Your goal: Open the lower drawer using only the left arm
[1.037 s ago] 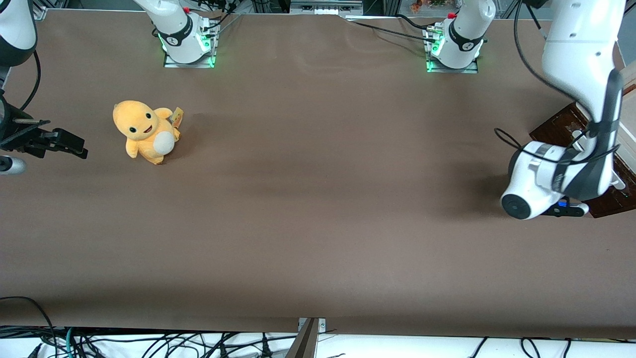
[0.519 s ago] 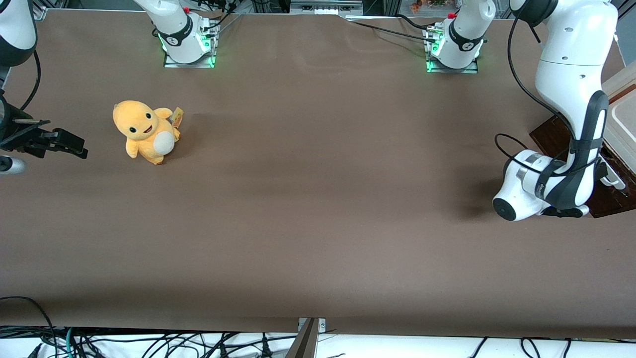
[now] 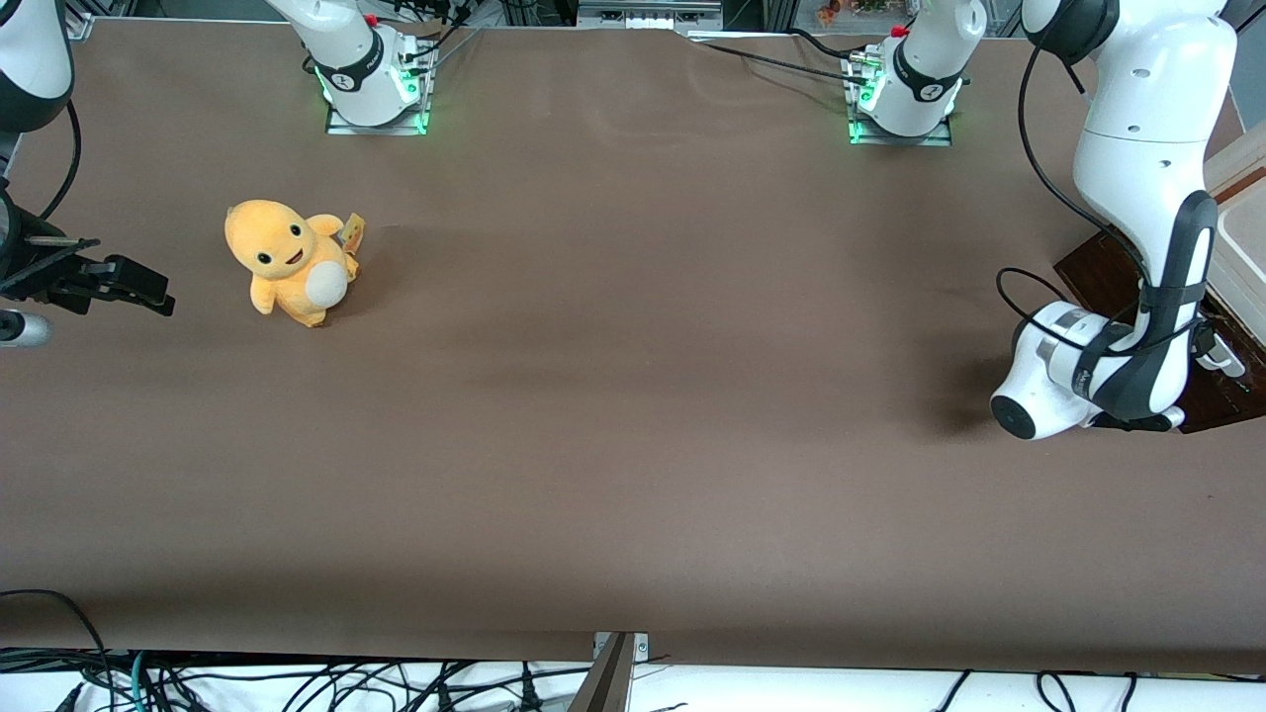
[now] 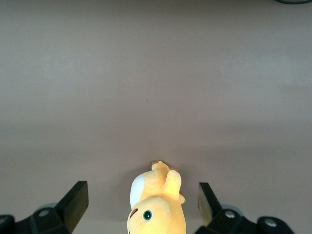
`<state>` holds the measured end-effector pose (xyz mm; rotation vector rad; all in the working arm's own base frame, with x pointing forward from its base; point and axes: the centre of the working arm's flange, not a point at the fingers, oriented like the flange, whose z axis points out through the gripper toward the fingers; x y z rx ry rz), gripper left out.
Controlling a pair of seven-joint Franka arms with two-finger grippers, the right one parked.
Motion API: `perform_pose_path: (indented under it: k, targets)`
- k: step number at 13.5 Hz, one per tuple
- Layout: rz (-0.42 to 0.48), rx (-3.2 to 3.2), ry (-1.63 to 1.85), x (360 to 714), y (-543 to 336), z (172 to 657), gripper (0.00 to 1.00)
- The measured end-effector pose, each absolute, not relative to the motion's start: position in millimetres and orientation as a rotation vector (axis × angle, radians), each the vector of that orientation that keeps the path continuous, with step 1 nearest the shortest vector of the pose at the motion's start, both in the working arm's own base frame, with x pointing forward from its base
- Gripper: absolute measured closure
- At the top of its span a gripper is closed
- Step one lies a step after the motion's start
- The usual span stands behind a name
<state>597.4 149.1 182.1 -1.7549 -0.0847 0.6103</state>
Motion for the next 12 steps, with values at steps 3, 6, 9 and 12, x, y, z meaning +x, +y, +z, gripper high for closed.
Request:
perform_pose_path:
  k: [3, 6, 9, 12]
  targets:
    - [0.615, -1.75, -0.078, 595.8, 148.7, 173.5, 0.65]
    - [0.591, -1.742, -0.107, 596.2, 148.3, 173.9, 0.75]
    - [0.588, -1.742, -0.111, 596.3, 148.3, 173.8, 0.75]
    - [0.585, -1.741, -0.112, 597.2, 147.0, 172.7, 0.75]
